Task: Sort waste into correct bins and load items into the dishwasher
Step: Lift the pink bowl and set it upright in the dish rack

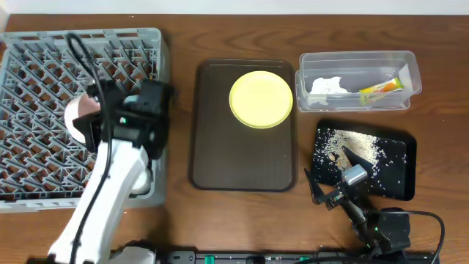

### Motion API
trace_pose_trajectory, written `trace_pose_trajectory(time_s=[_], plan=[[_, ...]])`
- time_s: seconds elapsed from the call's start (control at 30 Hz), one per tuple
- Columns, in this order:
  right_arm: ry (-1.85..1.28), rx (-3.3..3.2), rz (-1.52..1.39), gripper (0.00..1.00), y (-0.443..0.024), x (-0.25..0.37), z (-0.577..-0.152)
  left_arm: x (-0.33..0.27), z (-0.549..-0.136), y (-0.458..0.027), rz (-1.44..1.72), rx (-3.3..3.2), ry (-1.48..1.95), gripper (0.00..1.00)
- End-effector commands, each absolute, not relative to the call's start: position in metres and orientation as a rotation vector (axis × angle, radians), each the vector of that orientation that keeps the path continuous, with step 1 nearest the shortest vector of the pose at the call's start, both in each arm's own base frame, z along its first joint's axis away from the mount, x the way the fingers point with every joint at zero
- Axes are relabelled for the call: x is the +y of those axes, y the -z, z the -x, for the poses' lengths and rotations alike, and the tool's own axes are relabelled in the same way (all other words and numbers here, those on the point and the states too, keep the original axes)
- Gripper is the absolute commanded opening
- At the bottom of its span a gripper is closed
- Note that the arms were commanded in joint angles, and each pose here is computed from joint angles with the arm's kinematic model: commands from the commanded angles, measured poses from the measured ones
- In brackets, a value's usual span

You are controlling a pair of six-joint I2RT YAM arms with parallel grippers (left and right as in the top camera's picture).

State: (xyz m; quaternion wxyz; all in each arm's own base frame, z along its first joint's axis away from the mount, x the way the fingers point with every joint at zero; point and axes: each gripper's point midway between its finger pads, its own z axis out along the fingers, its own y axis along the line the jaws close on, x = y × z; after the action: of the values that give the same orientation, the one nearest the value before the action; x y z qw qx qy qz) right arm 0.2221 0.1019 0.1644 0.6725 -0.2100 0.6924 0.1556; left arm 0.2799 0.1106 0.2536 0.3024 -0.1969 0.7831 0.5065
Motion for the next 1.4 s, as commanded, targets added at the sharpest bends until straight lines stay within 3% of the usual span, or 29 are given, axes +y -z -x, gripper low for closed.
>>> trace_pose_trajectory(time_s=[0.0,0.3,0.63,1.37], plan=[[-0.342,1.554,0.478,0.99,-0.164,0.101,-0.222,0.127,-0.289,-0.245,0.484,2.085,-1.493,0.06],[-0.342,1.554,0.478,0.99,-0.164,0.101,-0.222,0.131,-0.327,-0.217,0.355,2.149,-1.575,0.06],[-0.342,1.554,0.478,0.99,-0.164,0.101,-0.222,0.157,-0.335,-0.200,0.339,2.217,-1.643,0.06],[-0.342,1.554,0.478,0.99,-0.164,0.101,-0.222,0.146,-0.346,-0.159,0.225,2.327,-1.605,0.07]])
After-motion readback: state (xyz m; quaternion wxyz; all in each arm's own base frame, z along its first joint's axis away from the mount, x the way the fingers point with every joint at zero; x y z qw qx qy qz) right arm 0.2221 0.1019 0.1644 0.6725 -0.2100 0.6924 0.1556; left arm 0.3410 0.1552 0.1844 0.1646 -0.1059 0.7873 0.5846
